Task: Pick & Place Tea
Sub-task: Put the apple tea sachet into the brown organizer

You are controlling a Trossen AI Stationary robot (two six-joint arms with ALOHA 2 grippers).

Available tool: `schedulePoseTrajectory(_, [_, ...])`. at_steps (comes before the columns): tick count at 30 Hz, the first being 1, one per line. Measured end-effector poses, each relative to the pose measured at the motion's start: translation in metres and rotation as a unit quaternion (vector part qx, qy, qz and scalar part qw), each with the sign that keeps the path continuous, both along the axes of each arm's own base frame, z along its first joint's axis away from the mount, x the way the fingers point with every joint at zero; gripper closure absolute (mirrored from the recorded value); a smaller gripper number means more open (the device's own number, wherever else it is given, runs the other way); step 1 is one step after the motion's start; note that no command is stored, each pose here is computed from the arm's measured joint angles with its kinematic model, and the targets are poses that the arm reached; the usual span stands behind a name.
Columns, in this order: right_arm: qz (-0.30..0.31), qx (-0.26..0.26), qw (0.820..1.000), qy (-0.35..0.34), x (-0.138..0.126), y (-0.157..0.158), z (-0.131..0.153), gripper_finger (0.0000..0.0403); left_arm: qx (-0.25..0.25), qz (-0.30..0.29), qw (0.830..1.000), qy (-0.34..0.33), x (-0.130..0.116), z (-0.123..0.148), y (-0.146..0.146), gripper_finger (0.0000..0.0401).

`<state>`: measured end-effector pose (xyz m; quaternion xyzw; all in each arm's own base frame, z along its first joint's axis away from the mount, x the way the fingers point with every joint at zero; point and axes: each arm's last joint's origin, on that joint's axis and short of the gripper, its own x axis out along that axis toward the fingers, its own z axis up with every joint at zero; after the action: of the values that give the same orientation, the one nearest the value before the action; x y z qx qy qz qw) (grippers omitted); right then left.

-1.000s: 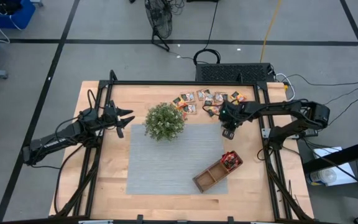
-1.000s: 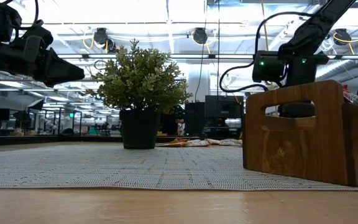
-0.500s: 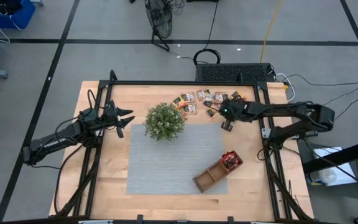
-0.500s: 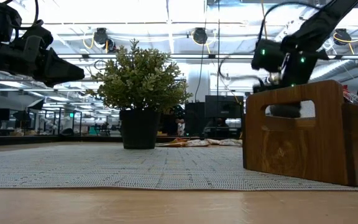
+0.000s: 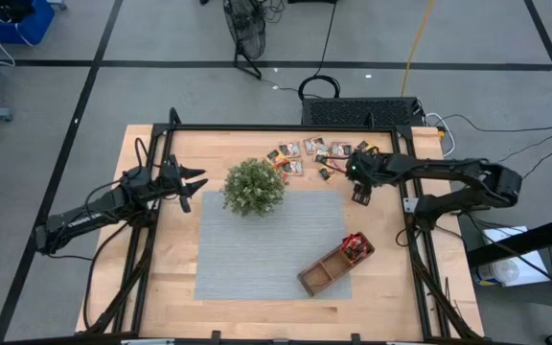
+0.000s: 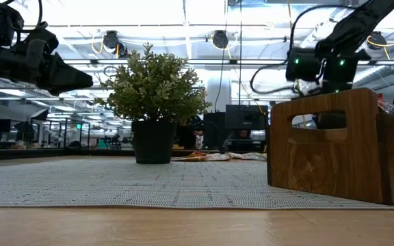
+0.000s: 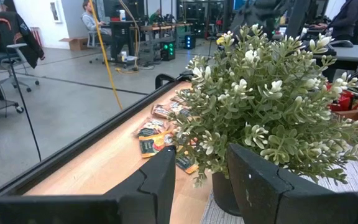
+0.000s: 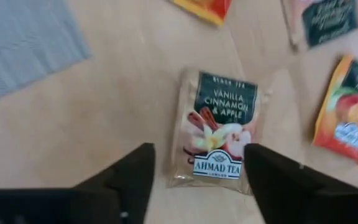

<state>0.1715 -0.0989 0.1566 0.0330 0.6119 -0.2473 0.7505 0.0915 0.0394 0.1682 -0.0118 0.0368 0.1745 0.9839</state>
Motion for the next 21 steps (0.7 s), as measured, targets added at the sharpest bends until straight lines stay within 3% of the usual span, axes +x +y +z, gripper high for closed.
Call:
schedulePoseTrajectory(5, [-0.041,0.022,0.998,0.033,-0.004,-0.015,-0.018,0.0123,0.0,0.0,1.0,0.0,0.0,0.0,0.0,0.0254])
schedulePoseTrajectory(11, [-0.091,0.046,0.994,0.05,-0.012,-0.032,-0.03,0.0125,0.0,0.0,1.0,0.0,0.0,0.0,0.0,0.0254])
schedulePoseTrajectory(15, [-0.112,0.086,0.989,0.039,-0.014,-0.035,-0.035,0.0172,0.0,0.0,1.0,0.0,0.0,0.0,0.0,0.0254])
schedulePoseTrajectory(21, [-0.115,0.126,0.985,0.019,-0.014,-0.034,-0.037,0.0299,0.0,0.0,1.0,0.0,0.0,0.0,0.0,0.0254])
